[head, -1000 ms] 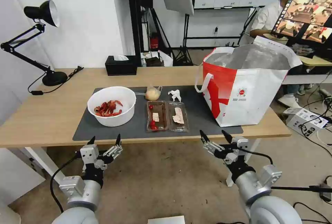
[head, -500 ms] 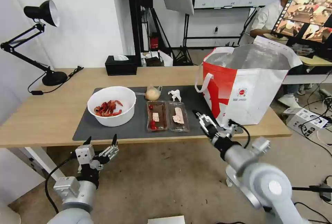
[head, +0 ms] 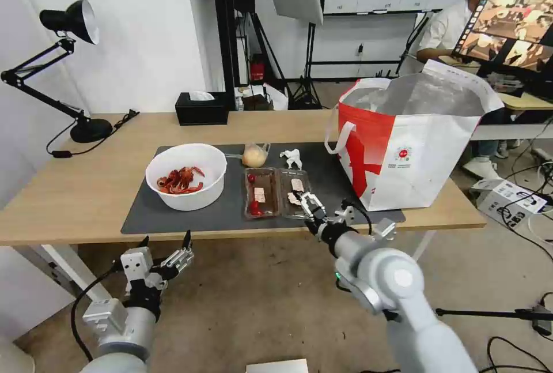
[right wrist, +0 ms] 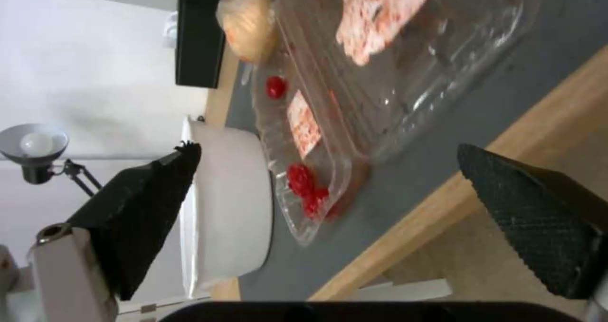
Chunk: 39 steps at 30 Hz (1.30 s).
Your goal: Pick up the trash from the table and place it into the takeout bag.
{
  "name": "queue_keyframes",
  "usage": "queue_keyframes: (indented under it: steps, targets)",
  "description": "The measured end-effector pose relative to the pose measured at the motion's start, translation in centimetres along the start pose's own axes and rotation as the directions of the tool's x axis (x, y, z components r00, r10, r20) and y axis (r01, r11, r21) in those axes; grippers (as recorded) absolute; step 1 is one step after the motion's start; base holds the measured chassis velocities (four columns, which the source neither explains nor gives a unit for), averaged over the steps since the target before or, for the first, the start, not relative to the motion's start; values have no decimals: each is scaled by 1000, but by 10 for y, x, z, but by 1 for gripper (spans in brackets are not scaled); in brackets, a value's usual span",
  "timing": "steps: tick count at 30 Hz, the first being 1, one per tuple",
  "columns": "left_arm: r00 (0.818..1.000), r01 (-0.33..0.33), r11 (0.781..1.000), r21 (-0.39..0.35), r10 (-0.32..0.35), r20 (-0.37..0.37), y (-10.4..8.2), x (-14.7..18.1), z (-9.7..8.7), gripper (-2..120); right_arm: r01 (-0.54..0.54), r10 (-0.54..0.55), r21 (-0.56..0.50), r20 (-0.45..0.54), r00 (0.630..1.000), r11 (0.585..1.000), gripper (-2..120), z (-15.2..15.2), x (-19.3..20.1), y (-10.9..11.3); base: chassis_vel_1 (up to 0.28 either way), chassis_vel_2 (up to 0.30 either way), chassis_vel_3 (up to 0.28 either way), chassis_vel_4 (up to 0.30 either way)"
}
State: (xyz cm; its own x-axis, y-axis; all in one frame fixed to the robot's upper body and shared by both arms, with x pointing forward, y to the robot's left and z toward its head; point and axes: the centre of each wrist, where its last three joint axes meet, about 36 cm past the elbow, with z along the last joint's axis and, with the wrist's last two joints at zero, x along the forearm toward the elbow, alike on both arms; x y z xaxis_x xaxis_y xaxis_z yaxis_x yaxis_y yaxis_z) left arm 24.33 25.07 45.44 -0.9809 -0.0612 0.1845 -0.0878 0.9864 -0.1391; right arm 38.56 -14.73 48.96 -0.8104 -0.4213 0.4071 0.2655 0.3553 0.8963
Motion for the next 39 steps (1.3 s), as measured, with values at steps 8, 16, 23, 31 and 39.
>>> queue_keyframes:
  steps: [8,16,23,31,39]
  targets:
    - [1000,10,1000,-2,-10,-7,1,3,1,100,17,-17,-31,8,1000,999,100,10,-8,1,0,0,0,0]
    - [1000,11,1000,-6,-11,-7,2,4,1,100,12,-10,-42,44,999,999,100,18,-8,3,0,0,0,0]
    - [1000,11,1000,-11,-11,-7,3,4,1,100,29,-22,-68,93,995,997,100,26,-10,6,0,0,0,0]
    - [1000,12,1000,-12,-13,-10,4,3,3,100,25,-13,-94,120,993,995,100,35,-15,4,0,0,0,0]
    - [1000,14,1000,-15,-14,-10,5,3,3,100,20,-7,-109,117,993,994,100,41,-22,6,0,0,0,0]
